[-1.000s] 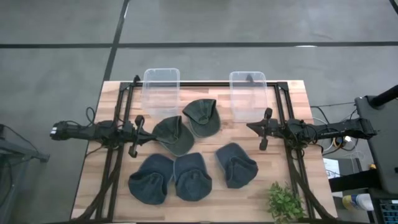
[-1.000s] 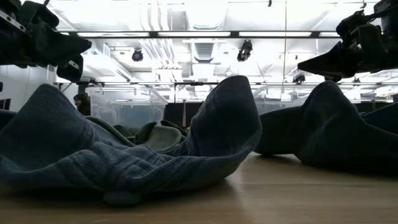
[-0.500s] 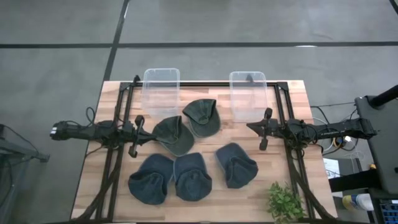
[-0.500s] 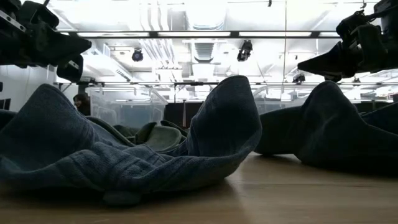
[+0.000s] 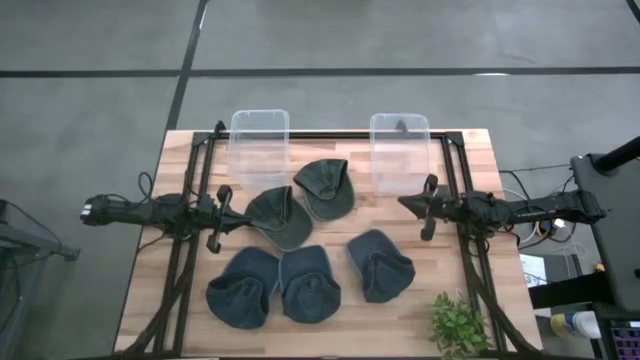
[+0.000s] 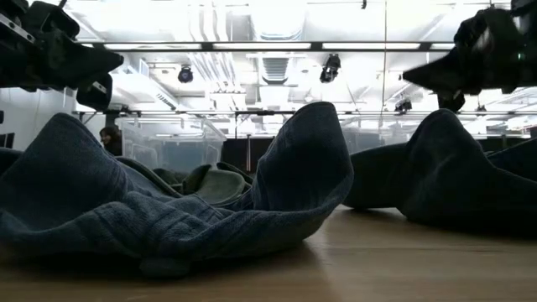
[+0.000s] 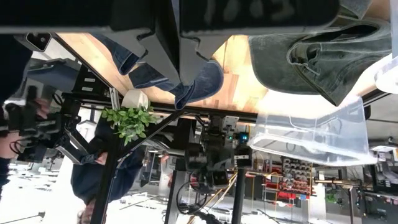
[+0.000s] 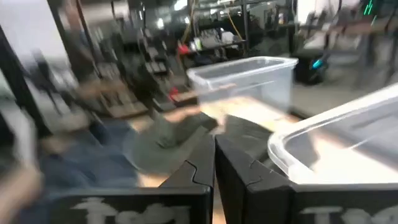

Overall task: Pick & Place hat
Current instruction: Adjust the right transparent bin

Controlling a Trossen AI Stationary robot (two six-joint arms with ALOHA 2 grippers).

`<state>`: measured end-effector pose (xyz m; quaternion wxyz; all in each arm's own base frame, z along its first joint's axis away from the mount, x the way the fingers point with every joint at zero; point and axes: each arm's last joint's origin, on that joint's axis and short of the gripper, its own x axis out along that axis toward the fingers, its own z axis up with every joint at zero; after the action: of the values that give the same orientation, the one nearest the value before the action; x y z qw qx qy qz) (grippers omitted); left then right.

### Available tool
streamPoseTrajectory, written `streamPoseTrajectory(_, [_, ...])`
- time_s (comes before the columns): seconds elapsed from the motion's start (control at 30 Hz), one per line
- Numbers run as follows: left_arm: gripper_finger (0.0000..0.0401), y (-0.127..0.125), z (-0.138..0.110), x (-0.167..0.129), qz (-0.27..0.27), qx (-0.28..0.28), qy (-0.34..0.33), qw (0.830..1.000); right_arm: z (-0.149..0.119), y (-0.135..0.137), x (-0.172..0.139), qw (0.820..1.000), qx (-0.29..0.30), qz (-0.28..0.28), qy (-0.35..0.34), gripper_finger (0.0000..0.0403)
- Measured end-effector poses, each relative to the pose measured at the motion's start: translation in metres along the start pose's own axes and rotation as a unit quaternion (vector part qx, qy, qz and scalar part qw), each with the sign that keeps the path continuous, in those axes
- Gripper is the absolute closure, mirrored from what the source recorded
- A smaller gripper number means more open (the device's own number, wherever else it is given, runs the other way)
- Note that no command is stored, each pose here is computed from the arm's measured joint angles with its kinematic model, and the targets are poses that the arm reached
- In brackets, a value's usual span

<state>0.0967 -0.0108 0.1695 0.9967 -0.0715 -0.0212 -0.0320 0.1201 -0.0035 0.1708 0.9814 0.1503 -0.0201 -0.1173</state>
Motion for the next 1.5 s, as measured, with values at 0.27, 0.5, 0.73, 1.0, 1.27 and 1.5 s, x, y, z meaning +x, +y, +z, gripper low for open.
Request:
streamPoseTrajectory(0.27, [0.0401,0.000,0.000,0.000,0.000,0.000,0.000,1.000,0.004,0.000,0.000,0.966,0.256,-0.003,-0.035,0.0394])
streamPoseTrajectory(0.5, [0.0401,0.000,0.000,0.000,0.000,0.000,0.002,1.000,0.009,0.001,-0.001,0.947,0.316,0.015,-0.057,0.0394])
streamPoseTrajectory(0.73, [0.0401,0.000,-0.001,0.000,0.001,0.000,0.004,1.000,0.028,0.006,-0.005,0.933,0.325,0.073,-0.139,0.0394])
streamPoseTrajectory(1.0, [0.0401,0.000,-0.001,0.000,0.000,0.000,0.005,1.000,0.032,0.013,-0.007,0.915,0.349,0.178,-0.101,0.0394])
streamPoseTrajectory(1.27, [0.0401,0.000,-0.001,0.000,0.001,0.000,0.006,1.000,0.024,0.011,-0.004,0.852,0.499,0.150,-0.054,0.0345])
streamPoseTrajectory(1.5, [0.0401,0.000,-0.001,0.000,0.001,0.000,0.006,1.000,0.029,0.016,-0.006,0.889,0.407,0.202,-0.051,0.0230])
